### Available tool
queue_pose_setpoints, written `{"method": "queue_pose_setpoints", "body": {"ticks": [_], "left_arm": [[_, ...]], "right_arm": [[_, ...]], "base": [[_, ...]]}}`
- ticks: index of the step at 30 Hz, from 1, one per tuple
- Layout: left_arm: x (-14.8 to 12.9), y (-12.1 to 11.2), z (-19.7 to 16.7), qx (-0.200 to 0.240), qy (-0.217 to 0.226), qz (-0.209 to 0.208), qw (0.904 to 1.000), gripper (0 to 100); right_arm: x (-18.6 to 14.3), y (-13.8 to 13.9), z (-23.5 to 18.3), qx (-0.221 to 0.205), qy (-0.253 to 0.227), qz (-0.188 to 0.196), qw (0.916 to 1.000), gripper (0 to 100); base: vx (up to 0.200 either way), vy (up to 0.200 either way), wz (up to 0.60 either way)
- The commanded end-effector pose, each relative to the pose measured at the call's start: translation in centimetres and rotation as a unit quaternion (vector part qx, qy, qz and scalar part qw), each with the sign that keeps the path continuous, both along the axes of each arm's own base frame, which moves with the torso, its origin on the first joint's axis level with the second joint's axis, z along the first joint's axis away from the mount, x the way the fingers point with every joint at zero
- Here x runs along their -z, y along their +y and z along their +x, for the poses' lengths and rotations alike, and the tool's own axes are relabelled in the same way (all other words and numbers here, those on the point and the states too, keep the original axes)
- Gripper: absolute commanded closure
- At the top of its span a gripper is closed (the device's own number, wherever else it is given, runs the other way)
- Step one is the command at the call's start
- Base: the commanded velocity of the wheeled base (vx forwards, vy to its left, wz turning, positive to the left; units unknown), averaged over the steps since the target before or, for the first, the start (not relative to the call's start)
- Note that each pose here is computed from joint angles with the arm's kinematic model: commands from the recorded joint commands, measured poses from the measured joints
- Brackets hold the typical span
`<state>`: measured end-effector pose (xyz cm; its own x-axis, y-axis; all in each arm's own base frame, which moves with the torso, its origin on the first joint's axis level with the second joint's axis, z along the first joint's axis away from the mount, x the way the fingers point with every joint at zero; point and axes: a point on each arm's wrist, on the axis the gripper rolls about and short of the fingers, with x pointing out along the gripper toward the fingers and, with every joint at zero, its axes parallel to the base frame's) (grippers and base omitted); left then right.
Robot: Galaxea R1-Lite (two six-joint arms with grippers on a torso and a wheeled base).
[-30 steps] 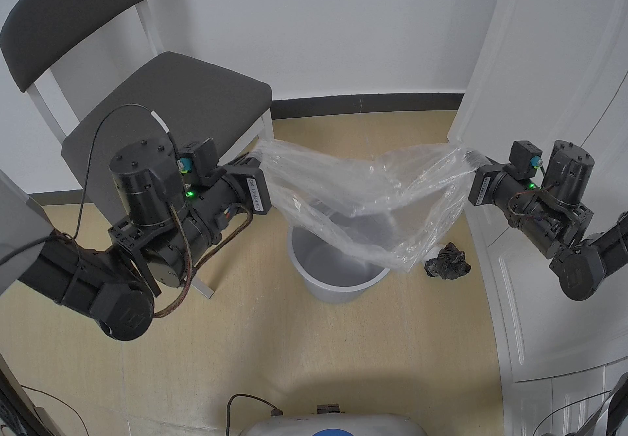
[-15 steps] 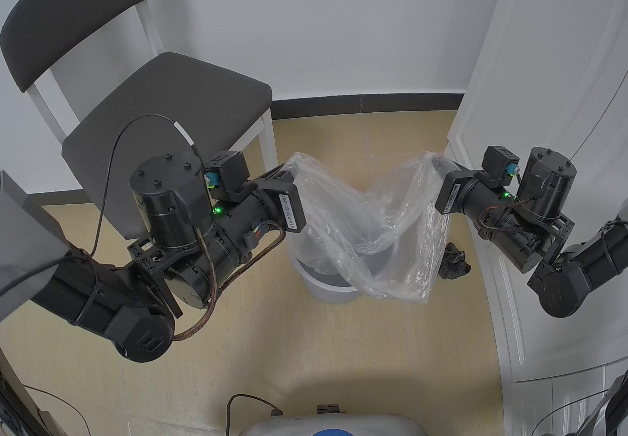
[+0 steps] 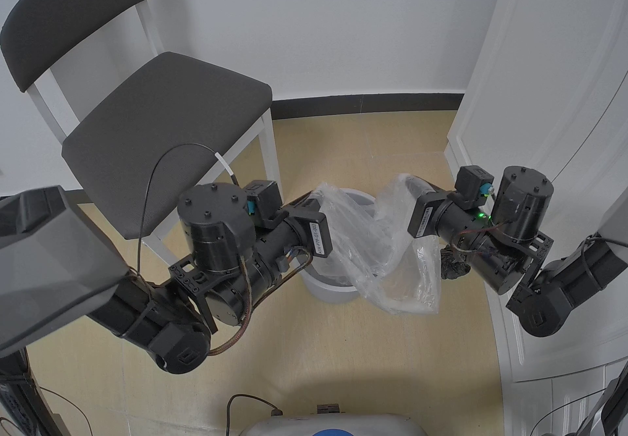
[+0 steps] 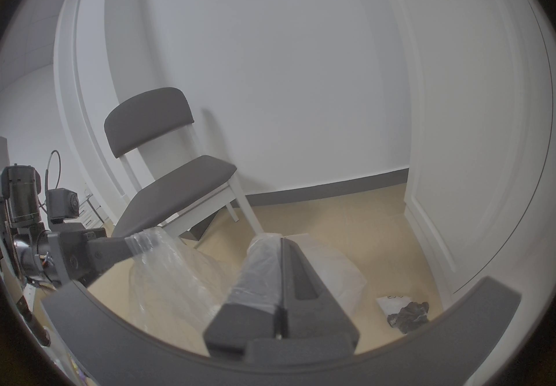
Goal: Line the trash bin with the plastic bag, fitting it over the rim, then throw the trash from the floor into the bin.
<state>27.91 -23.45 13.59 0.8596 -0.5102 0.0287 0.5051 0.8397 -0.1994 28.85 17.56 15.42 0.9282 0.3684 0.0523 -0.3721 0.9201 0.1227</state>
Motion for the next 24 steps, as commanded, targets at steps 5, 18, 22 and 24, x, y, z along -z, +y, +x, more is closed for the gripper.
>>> {"method": "queue_pose_setpoints", "body": {"ticks": [5, 18, 22, 24], "left_arm": [[3.2, -1.3, 1.1, 0.003, 0.017, 0.014, 0.9998, 100], [7.0, -2.1, 5.4, -0.023, 0.045, -0.013, 0.9986, 100], [7.8, -1.7, 7.9, -0.044, 0.046, -0.038, 0.9972, 100], [7.6, -1.2, 8.6, -0.053, 0.044, -0.048, 0.9965, 100]], "right_arm": [[2.6, 1.3, 0.3, -0.01, 0.028, -0.02, 0.9994, 100], [4.5, 2.0, 1.3, -0.01, 0.046, -0.031, 0.9984, 100], [5.9, 2.7, 2.5, 0.004, 0.035, -0.024, 0.9991, 100], [6.3, 2.8, 2.8, 0.01, 0.033, -0.024, 0.9991, 100]], "base": [[0.0, 0.0, 0.0], [0.0, 0.0, 0.0], [0.0, 0.0, 0.0], [0.0, 0.0, 0.0]]}}
